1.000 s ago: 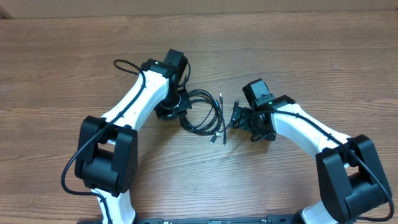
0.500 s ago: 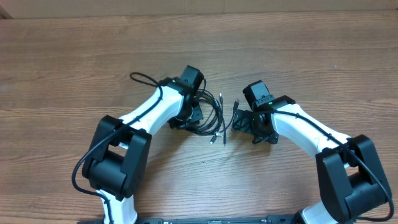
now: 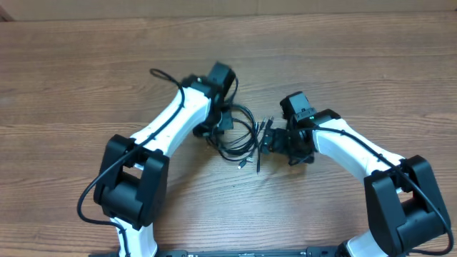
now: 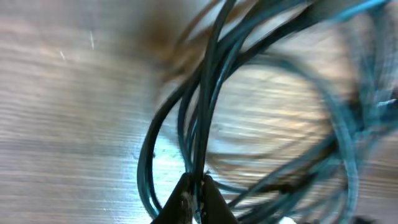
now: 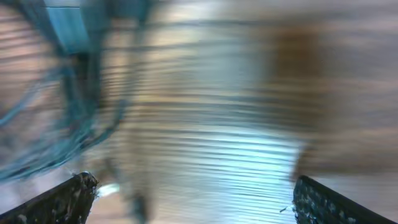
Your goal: Untangle cables
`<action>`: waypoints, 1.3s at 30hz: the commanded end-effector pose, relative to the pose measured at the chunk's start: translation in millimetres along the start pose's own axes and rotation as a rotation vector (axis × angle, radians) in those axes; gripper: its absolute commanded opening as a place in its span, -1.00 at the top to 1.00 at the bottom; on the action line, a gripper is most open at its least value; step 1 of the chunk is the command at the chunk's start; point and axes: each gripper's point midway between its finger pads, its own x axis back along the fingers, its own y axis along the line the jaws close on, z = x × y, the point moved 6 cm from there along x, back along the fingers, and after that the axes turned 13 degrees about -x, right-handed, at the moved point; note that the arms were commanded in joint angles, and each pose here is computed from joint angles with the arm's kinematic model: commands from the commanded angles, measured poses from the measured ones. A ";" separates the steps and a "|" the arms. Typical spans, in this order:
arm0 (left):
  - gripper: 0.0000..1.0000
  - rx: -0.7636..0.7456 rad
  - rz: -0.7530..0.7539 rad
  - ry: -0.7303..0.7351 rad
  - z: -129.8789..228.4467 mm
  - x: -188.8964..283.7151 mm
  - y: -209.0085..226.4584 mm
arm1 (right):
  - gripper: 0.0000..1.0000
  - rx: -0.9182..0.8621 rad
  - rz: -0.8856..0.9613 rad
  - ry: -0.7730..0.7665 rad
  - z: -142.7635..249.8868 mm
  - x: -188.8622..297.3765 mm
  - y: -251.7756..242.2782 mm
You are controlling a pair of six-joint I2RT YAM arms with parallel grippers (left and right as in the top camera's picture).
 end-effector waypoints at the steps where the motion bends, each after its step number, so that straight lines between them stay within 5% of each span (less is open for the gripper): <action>1: 0.92 -0.086 0.021 -0.081 -21.9 30.0 -8.1 | -1.00 0.135 -0.227 0.026 -3.8 30.8 41.8; 11: 0.91 -0.197 0.119 -0.164 -40.4 84.3 -27.0 | -1.00 0.098 -0.284 -0.026 -15.3 23.8 58.4; 21: 0.92 -0.275 0.086 -0.280 -33.4 164.7 -22.2 | -1.00 -0.005 -0.115 -0.091 -23.5 -11.1 46.0; 39: 0.91 -0.203 0.114 -0.779 45.1 346.9 15.6 | -1.00 -0.019 -0.050 -0.112 -25.7 -15.9 36.8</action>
